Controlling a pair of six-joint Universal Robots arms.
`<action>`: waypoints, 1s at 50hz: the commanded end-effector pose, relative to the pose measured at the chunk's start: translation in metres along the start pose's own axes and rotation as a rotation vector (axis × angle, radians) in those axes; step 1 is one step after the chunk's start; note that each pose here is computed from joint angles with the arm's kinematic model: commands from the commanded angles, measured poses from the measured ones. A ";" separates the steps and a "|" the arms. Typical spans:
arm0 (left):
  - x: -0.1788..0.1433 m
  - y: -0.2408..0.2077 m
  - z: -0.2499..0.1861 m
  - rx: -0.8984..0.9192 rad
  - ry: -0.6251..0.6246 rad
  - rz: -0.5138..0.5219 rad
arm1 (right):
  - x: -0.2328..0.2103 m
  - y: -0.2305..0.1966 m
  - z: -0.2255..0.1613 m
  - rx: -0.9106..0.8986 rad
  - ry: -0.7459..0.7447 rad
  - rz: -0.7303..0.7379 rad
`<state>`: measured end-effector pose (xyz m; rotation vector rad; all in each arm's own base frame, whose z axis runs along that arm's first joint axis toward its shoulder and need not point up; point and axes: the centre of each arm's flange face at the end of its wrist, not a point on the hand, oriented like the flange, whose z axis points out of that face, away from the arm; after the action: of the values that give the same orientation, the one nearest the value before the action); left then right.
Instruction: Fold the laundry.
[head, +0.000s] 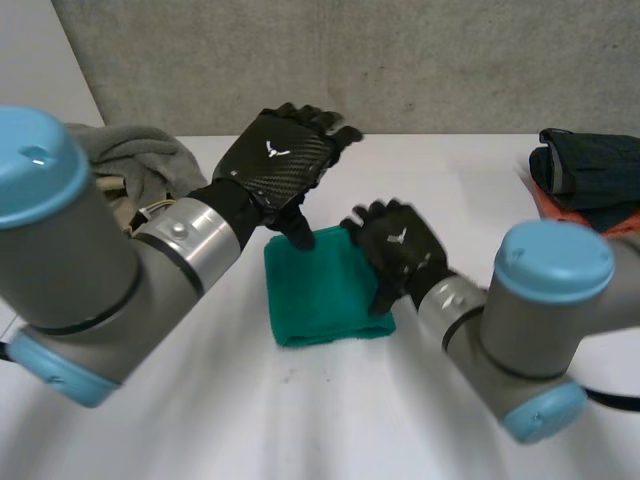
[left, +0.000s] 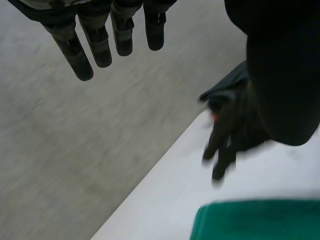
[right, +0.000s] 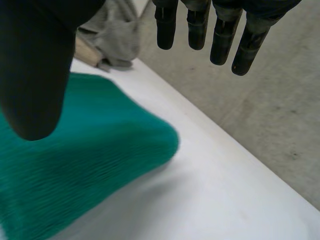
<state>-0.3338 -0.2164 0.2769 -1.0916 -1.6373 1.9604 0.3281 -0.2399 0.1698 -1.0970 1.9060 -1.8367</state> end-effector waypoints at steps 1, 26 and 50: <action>-0.006 -0.003 -0.010 0.028 0.181 -0.079 | -0.036 0.046 0.003 -0.083 -0.089 -0.081; -0.011 -0.005 -0.010 0.029 0.171 -0.120 | -0.034 0.047 0.060 0.011 -0.090 -0.104; -0.019 -0.005 -0.010 0.031 0.148 -0.116 | 0.018 0.011 0.100 0.174 0.025 -0.136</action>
<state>-0.3194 -0.2166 0.2843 -1.0902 -1.5461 1.7615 0.3897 -0.2887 0.1180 -1.2464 1.7245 -1.9054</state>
